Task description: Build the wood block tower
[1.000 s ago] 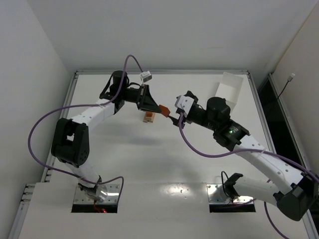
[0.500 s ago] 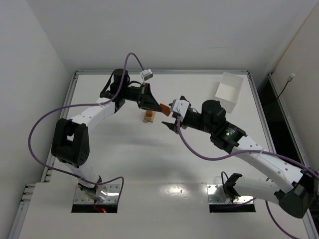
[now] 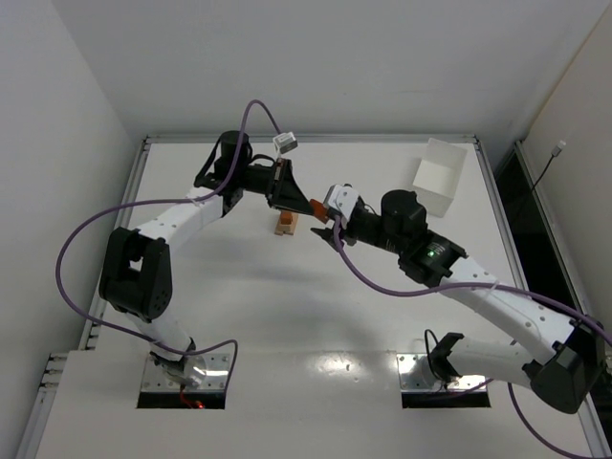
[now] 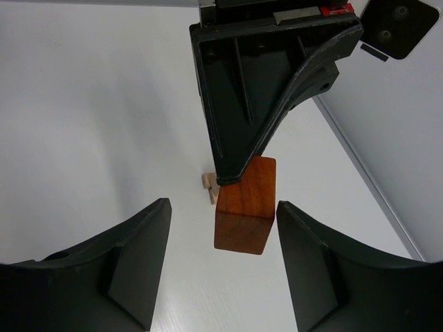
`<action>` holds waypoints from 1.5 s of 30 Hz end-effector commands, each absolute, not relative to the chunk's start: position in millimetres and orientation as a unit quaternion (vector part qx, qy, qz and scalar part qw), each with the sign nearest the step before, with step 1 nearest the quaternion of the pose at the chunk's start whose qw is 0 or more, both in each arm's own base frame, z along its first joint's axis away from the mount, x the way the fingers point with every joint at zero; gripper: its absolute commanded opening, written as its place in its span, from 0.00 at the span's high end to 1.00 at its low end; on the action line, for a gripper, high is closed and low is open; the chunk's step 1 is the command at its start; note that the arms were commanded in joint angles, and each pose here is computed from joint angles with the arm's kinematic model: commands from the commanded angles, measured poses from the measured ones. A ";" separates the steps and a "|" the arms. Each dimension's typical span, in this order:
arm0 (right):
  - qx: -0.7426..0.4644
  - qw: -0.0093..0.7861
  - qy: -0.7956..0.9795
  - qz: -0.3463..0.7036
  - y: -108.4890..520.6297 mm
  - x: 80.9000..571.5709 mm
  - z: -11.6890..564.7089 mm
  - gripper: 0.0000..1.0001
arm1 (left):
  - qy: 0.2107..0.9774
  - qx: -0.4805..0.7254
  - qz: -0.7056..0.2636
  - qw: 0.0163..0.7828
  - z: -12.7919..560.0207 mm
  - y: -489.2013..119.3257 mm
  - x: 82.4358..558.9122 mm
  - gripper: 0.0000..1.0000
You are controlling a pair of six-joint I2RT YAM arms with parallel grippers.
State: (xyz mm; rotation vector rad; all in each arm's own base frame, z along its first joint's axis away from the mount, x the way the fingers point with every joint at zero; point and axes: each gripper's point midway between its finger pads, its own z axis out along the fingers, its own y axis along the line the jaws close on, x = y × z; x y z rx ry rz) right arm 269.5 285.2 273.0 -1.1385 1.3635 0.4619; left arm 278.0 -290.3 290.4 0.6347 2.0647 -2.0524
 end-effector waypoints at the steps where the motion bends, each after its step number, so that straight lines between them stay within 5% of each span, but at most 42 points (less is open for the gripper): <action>1: -0.470 0.639 0.573 0.204 289.6 277.5 302.1 0.42 | 0.668 0.255 -0.690 0.112 319.2 -291.6 269.2 1.00; 45: -0.458 0.646 0.583 0.181 283.1 288.3 303.2 0.52 | 0.676 0.244 -0.690 0.091 303.3 -296.9 264.6 1.00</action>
